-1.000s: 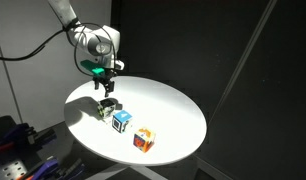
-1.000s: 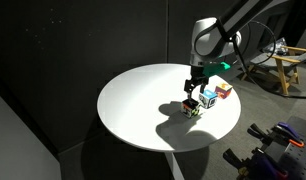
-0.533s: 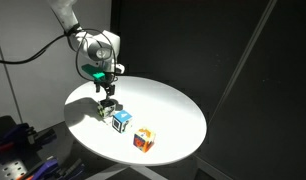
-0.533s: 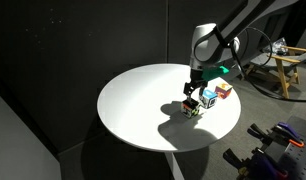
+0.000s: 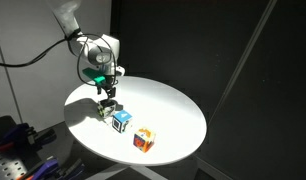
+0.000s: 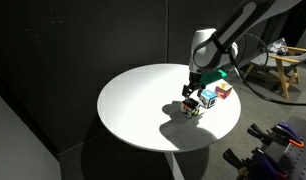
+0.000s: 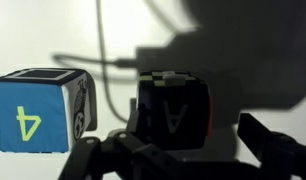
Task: Turn the plushy cube on the left in an anticlockwise direction
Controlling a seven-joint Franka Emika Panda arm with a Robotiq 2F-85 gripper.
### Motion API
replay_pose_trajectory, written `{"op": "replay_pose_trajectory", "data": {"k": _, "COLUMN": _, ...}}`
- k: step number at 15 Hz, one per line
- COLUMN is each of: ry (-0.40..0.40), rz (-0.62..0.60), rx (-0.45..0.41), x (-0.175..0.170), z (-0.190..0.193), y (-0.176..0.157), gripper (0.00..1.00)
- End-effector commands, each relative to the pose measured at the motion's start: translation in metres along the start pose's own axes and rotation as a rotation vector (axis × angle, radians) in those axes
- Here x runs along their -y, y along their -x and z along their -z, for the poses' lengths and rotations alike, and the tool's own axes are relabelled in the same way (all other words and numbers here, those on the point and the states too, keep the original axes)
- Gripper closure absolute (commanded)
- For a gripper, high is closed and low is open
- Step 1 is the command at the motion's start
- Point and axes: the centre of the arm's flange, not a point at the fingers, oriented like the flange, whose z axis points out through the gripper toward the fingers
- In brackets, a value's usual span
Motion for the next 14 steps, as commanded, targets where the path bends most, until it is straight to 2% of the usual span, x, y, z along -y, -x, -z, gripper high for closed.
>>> {"op": "replay_pose_trajectory", "data": {"k": 1, "ry": 0.0, "rz": 0.01, "rx": -0.023, "x": 0.001, "z": -0.005, "y": -0.01, "gripper": 0.0}}
{"op": "replay_pose_trajectory", "data": {"k": 14, "ry": 0.014, "rz": 0.003, "rx": -0.024, "x": -0.005, "z": -0.026, "y": -0.017, "gripper": 0.0}}
